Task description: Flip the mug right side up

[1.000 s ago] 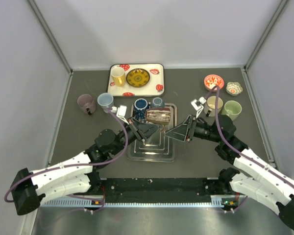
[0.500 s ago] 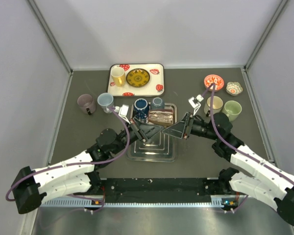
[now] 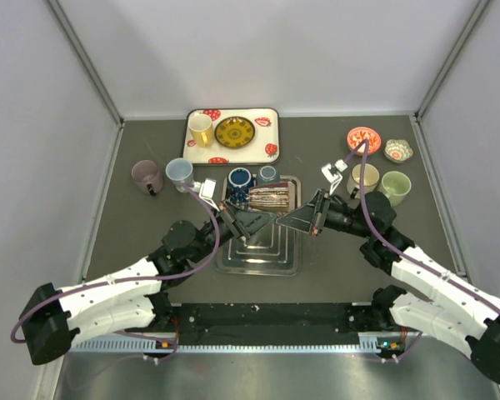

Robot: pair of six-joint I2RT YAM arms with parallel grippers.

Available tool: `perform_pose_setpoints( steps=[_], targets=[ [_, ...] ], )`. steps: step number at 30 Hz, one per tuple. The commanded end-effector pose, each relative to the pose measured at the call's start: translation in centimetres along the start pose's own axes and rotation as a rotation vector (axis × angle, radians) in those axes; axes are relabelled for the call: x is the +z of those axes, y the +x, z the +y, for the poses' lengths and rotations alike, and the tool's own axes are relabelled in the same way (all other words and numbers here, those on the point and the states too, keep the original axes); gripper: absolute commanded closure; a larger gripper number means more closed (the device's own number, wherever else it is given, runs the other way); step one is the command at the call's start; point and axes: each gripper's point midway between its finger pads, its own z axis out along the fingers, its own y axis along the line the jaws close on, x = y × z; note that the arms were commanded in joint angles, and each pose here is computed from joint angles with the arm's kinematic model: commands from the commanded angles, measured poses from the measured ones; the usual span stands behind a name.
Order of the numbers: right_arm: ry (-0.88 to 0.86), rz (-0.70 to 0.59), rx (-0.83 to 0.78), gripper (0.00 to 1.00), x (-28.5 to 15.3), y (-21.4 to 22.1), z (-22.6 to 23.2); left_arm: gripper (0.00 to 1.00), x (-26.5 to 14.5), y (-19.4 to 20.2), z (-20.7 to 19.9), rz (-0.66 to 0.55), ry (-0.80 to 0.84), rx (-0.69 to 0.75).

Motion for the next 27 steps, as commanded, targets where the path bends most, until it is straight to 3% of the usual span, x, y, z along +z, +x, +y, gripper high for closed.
perform_pose_setpoints(
  steps=[1,3,6,7,14,16,20,23,27],
  targets=[
    [-0.077,-0.095,-0.094,1.00,0.3,-2.8,3.3,0.89,-0.6,1.2,-0.4,0.047,0.030,0.014],
    [-0.077,-0.110,-0.106,1.00,0.0,-2.9,3.5,0.73,-0.8,0.4,-0.1,0.006,0.012,0.020],
    [-0.064,-0.109,-0.112,1.00,-0.2,-2.8,3.4,0.62,-1.1,-0.7,0.2,-0.054,-0.006,0.037],
    [-0.065,-0.115,-0.116,1.00,-0.4,-2.9,3.5,0.54,-1.4,-1.0,0.0,-0.065,-0.005,0.041],
    [0.045,-0.158,-0.168,1.00,-1.5,-3.8,3.1,0.43,-2.4,-2.9,1.0,-0.126,-0.077,0.095],
    [0.227,-0.148,-0.158,1.00,-2.5,-4.0,0.7,0.43,-3.3,-3.9,1.7,-0.156,-0.122,0.110],
    [0.772,-0.171,-0.253,1.00,-6.3,-6.6,-7.3,0.42,-5.3,-5.8,3.3,-0.239,-0.224,0.147],
    [1.029,-0.175,-0.333,1.00,-9.1,-8.7,-10.3,0.42,-7.0,-6.8,4.6,-0.290,-0.307,0.182],
    [1.213,-0.127,-0.335,1.00,-9.4,-11.0,-14.6,0.42,-8.5,-7.3,5.8,-0.303,-0.388,0.230]
  ],
)
